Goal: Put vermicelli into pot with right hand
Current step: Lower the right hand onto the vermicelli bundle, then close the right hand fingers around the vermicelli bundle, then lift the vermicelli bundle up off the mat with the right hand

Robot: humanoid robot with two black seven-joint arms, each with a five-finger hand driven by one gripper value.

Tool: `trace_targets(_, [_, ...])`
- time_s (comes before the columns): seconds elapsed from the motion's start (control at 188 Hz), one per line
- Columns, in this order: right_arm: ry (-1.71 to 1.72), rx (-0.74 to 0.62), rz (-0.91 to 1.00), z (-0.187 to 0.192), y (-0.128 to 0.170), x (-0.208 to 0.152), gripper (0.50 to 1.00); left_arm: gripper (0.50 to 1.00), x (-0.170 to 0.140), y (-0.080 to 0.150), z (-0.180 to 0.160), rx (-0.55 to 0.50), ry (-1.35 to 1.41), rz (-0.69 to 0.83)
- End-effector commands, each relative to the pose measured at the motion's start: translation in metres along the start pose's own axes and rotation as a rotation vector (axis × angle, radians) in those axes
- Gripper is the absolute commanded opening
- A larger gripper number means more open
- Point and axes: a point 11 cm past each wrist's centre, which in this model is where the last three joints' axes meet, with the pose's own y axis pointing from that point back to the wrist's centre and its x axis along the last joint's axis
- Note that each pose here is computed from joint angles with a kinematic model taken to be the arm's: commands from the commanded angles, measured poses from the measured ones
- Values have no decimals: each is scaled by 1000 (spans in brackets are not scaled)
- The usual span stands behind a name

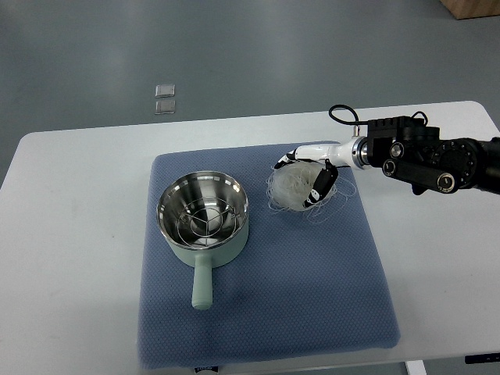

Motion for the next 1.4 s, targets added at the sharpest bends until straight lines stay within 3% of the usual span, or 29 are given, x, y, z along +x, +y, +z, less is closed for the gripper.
trace_targets(0.0, [14, -3, 6, -1, -3, -2, 913, 1000, 0, 0, 0, 0, 0, 0])
trace_targets(0.532, [63, -7, 3, -1, -9, -8, 750, 1000, 0, 0, 0, 0, 0, 0])
trace_targets(0.606, [74, -8, 1, -2, -9, -8, 709, 1000, 0, 0, 0, 0, 0, 0])
trace_targets(0.697, [76, -9, 3, -2, -8, -7, 625, 1000, 0, 0, 0, 0, 0, 0])
trace_targets(0.777, [78, -10, 5, -2, -8, -5, 503, 1000, 0, 0, 0, -1, 0, 0])
trace_targets(1.074, [91, -6, 17, -6, -5, 5, 500, 1000, 1, 0, 0, 0, 0, 1])
trace_targets(1.394, [153, 73, 120, -37, 23, 71, 500, 1000, 1, 0, 0, -1, 0, 1])
